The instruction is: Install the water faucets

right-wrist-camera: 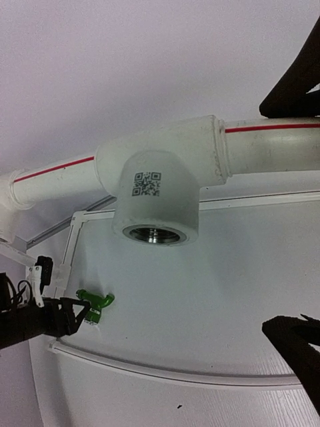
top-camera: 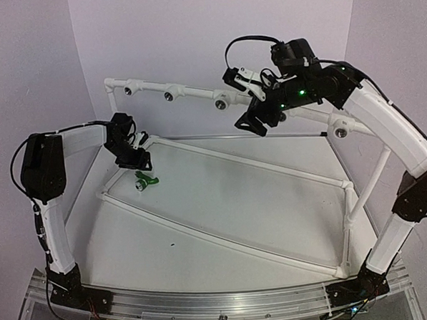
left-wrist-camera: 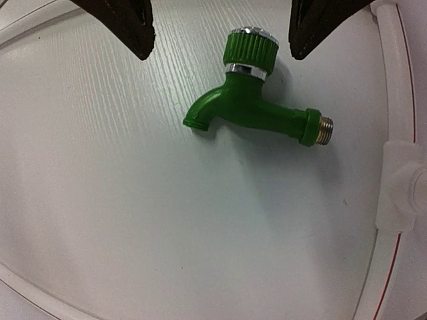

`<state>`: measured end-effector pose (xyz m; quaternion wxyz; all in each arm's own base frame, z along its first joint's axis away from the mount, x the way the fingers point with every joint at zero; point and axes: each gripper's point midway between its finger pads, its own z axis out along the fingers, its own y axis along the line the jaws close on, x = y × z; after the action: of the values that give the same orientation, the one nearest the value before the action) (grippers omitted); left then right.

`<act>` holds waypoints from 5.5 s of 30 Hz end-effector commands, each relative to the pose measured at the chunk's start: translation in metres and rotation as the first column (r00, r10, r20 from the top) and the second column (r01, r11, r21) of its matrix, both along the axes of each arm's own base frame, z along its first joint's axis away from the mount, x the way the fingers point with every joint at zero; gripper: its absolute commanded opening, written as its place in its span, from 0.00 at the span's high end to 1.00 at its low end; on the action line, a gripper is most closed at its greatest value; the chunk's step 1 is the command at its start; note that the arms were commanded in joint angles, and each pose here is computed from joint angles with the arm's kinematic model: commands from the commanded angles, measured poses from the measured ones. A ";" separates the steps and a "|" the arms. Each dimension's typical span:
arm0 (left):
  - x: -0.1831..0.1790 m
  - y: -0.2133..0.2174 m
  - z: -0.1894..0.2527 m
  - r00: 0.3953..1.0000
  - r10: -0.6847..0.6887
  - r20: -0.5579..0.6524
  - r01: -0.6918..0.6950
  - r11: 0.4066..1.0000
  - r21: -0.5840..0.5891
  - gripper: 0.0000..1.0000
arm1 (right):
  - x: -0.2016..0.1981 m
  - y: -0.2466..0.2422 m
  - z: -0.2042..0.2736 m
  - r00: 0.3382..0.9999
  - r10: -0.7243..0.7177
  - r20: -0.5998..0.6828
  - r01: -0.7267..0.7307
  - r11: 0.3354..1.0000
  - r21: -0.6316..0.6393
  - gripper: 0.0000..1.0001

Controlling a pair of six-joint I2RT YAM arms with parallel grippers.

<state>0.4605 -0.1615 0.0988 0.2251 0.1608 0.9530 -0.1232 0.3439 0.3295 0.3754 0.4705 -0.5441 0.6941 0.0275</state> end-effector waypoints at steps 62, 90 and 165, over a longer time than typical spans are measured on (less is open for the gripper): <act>-0.344 -0.087 0.369 0.725 -0.608 0.322 0.501 0.146 -0.853 0.98 | -0.150 0.156 0.069 0.751 0.612 0.248 -0.660 0.686 0.307 0.34; -0.344 -0.110 0.360 0.670 -0.662 0.336 0.510 0.082 -0.856 0.96 | -0.159 0.181 0.061 0.711 0.636 0.301 -0.703 0.653 0.281 0.79; -0.223 -0.107 0.268 0.949 -0.274 0.156 0.310 0.726 -0.614 1.00 | -0.121 0.132 0.013 0.937 0.348 -0.035 -0.338 0.926 0.170 0.09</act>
<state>0.1982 -0.2945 0.3306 0.1794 0.3046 0.8200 -0.4501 0.2171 0.4832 0.3244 0.3988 -0.6537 0.6087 0.2074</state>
